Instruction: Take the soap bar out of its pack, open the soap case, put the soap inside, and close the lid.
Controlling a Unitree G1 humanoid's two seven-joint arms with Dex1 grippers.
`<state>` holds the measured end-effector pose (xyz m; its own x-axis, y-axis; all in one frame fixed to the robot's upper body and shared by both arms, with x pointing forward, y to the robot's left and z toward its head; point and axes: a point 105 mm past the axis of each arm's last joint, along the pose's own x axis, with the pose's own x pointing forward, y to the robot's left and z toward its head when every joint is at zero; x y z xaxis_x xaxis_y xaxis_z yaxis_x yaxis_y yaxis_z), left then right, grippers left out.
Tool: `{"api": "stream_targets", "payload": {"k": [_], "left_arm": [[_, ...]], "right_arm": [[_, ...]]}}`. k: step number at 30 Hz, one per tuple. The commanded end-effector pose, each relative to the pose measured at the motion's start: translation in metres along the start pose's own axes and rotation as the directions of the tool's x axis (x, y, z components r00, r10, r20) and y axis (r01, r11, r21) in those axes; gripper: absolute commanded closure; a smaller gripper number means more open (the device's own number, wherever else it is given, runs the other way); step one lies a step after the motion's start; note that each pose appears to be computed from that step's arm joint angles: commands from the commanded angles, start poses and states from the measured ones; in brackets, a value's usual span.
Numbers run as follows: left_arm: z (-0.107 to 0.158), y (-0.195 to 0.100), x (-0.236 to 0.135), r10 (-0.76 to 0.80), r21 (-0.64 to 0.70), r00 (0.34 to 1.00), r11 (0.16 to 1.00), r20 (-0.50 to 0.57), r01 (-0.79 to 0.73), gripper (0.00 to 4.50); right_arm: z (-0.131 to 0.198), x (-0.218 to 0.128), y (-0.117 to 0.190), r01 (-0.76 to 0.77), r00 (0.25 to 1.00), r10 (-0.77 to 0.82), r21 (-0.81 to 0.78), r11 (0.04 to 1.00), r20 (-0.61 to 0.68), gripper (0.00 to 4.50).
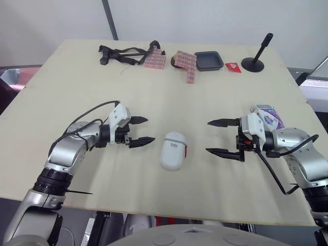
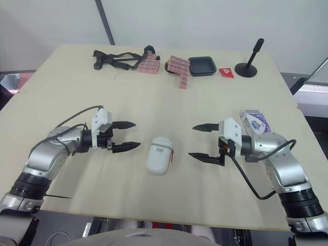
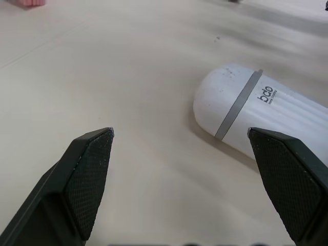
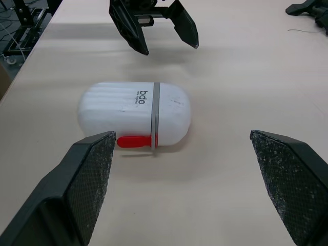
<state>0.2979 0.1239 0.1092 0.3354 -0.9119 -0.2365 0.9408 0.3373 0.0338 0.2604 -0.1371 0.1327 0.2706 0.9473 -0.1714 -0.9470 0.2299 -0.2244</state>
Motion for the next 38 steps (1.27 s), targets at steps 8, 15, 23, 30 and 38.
{"api": "stream_targets", "payload": {"k": [8,15,23,30,38], "left_arm": [[-0.019,0.025,-0.02,0.409,0.03,0.908,0.91,0.093,-0.413,0.02],[-0.02,0.031,-0.026,0.488,0.054,0.865,0.866,0.117,-0.496,0.02],[-0.026,0.032,-0.031,0.539,-0.02,0.832,0.84,0.129,-0.542,0.02],[-0.037,0.03,-0.036,0.626,-0.109,0.769,0.78,0.13,-0.617,0.02],[-0.052,0.026,-0.04,0.689,-0.135,0.721,0.724,0.081,-0.677,0.02]], "right_arm": [[-0.039,-0.031,-0.005,0.332,0.943,-0.333,0.114,0.937,-0.006,0.0],[-0.043,-0.036,-0.005,0.382,0.923,-0.384,0.12,0.916,-0.006,0.0],[-0.034,-0.031,-0.011,0.437,0.892,-0.45,0.174,0.883,0.044,0.0],[-0.043,-0.031,-0.011,0.5,0.848,-0.527,0.253,0.829,0.051,0.0],[-0.056,-0.035,-0.002,0.502,0.855,-0.518,0.235,0.832,0.008,0.0]]}}
